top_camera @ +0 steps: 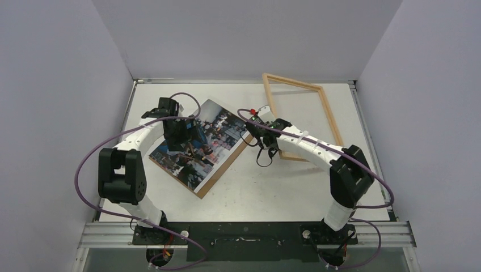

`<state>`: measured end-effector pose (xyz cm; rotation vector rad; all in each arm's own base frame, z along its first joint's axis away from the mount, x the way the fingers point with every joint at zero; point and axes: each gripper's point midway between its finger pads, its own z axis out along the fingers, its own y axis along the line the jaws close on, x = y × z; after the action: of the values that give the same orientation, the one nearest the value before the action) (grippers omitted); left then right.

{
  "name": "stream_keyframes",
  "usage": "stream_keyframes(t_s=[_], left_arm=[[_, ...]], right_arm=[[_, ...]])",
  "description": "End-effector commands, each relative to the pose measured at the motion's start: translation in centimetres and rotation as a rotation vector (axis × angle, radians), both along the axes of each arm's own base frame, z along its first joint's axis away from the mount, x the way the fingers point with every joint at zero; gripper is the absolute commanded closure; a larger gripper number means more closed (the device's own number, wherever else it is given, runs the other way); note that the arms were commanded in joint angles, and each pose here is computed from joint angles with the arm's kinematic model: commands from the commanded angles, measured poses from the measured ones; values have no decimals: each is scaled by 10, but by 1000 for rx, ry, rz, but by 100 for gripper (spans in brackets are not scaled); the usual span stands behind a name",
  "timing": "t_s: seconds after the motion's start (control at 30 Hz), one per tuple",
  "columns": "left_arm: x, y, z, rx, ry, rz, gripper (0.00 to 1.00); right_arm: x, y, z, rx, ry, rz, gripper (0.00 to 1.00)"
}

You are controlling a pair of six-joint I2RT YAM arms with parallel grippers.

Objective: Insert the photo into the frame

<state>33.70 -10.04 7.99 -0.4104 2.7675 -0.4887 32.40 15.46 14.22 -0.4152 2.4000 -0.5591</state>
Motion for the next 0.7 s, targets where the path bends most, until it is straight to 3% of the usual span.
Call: stream_keyframes(t_s=[0.0, 0.33, 0.67], left_arm=[[3, 5, 29, 17, -63, -7, 9], [-4, 7, 35, 23, -57, -2, 9], [-14, 10, 36, 40, -42, -5, 9]], right_arm=[[-10, 28, -37, 141, 55, -16, 96], [-18, 54, -92, 211, 187, 24, 84], [-23, 69, -109, 295, 268, 37, 78]])
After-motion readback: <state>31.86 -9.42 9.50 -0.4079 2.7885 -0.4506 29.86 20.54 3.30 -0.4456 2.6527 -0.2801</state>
